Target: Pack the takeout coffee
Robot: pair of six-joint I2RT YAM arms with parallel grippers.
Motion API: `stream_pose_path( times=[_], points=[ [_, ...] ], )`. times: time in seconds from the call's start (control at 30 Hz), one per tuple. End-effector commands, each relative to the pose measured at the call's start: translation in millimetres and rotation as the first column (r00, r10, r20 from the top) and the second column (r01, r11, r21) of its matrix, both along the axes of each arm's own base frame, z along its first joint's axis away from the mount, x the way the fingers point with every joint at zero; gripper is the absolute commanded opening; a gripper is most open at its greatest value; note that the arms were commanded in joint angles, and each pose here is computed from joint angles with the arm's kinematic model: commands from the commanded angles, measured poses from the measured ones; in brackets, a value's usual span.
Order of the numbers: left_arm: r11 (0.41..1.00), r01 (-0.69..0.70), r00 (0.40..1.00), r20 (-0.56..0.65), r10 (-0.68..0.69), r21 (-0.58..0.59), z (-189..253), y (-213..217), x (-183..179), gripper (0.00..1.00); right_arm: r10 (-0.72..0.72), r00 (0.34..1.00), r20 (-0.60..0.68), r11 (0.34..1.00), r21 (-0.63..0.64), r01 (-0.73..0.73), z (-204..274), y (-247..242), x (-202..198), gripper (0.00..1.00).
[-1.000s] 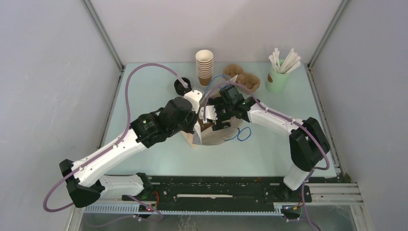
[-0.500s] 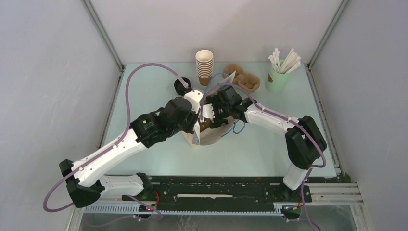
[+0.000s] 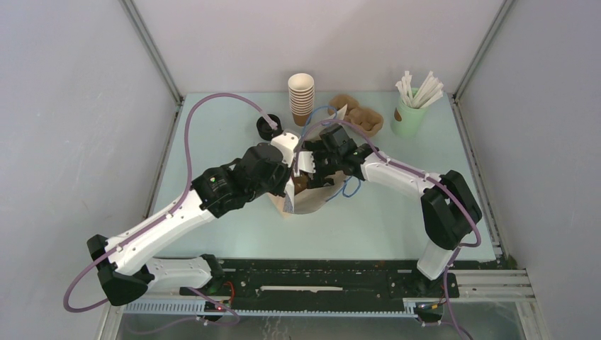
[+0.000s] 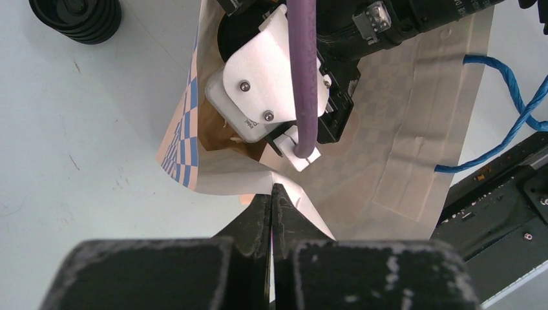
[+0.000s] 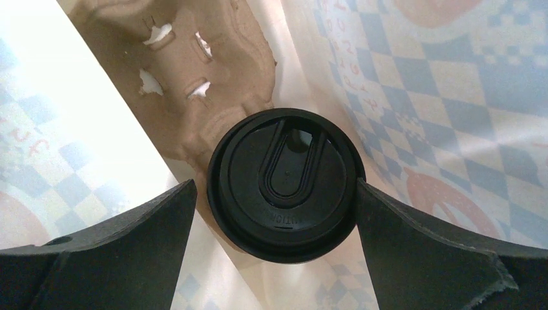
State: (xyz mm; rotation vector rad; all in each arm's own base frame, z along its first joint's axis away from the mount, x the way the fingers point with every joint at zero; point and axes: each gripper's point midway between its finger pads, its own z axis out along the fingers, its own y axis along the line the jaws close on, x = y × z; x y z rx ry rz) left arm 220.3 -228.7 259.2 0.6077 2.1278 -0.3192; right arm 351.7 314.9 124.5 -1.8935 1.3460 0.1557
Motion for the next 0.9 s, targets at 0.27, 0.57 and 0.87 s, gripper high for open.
stream_pose_path(
  times=[0.27,0.57,0.87],
  points=[
    [0.999,0.009,0.998,0.060,-0.007,-0.031,24,2,2,0.00,-0.100,0.995,-0.019,0.981,0.165,0.102,36,20,9,1.00],
    [1.000,0.010,0.998,0.061,-0.009,-0.028,24,3,1,0.00,-0.114,0.993,0.016,0.982,0.153,0.110,33,26,18,0.96],
    [1.000,0.009,0.998,0.063,-0.007,-0.027,24,3,2,0.00,-0.052,0.999,-0.004,0.995,0.082,0.052,26,18,2,0.99]
  ],
)
